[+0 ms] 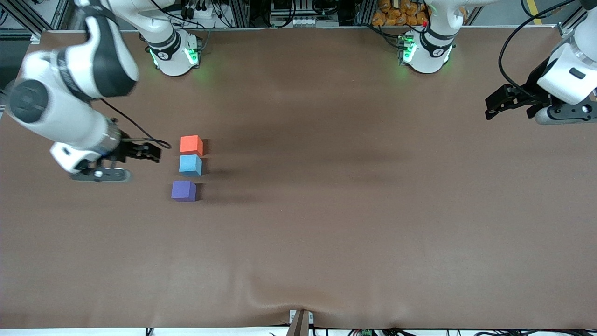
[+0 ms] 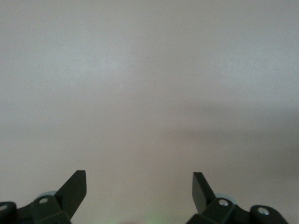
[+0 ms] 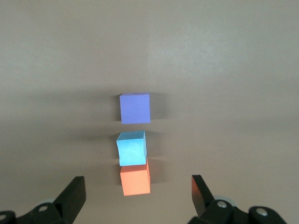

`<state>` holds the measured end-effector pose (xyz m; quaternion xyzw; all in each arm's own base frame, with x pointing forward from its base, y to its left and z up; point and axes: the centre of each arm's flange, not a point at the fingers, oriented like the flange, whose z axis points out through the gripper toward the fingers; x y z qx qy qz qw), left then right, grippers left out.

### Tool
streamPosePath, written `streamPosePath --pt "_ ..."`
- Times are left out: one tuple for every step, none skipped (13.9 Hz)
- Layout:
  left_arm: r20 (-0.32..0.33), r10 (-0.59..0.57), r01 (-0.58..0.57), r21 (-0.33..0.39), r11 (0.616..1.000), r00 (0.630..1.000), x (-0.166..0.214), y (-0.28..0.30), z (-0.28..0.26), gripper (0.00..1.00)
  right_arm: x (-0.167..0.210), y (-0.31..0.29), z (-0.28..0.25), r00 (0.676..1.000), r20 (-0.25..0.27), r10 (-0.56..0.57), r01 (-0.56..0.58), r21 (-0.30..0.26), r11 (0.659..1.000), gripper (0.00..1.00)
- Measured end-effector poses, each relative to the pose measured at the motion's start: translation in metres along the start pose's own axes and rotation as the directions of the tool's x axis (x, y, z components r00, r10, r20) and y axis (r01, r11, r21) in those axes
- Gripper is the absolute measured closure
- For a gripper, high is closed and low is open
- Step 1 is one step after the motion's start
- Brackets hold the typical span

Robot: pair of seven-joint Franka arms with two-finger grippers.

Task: Place blue block between orange and purple blocks
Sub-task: 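Open the right gripper and lift it away from the cubes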

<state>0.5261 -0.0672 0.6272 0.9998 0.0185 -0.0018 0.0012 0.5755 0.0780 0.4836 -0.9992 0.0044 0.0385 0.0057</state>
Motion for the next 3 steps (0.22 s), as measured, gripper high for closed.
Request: streamPosePath --pt "0.000 0.001 -0.001 0.002 1.000 1.000 0.000 -0.001 -0.002 0.00 -0.005 0.018 -0.016 1.000 -0.009 -0.010 0.011 0.008 1.000 0.00" --pt "0.001 0.001 -0.001 0.004 1.000 1.000 -0.001 -0.002 -0.004 0.00 -0.012 0.040 -0.034 1.000 -0.015 -0.021 0.022 0.013 1.000 0.00" --pt "0.003 0.001 -0.001 0.005 1.000 1.000 -0.001 -0.002 -0.006 0.00 -0.020 0.058 -0.052 1.000 -0.013 -0.026 0.026 0.017 1.000 0.00"
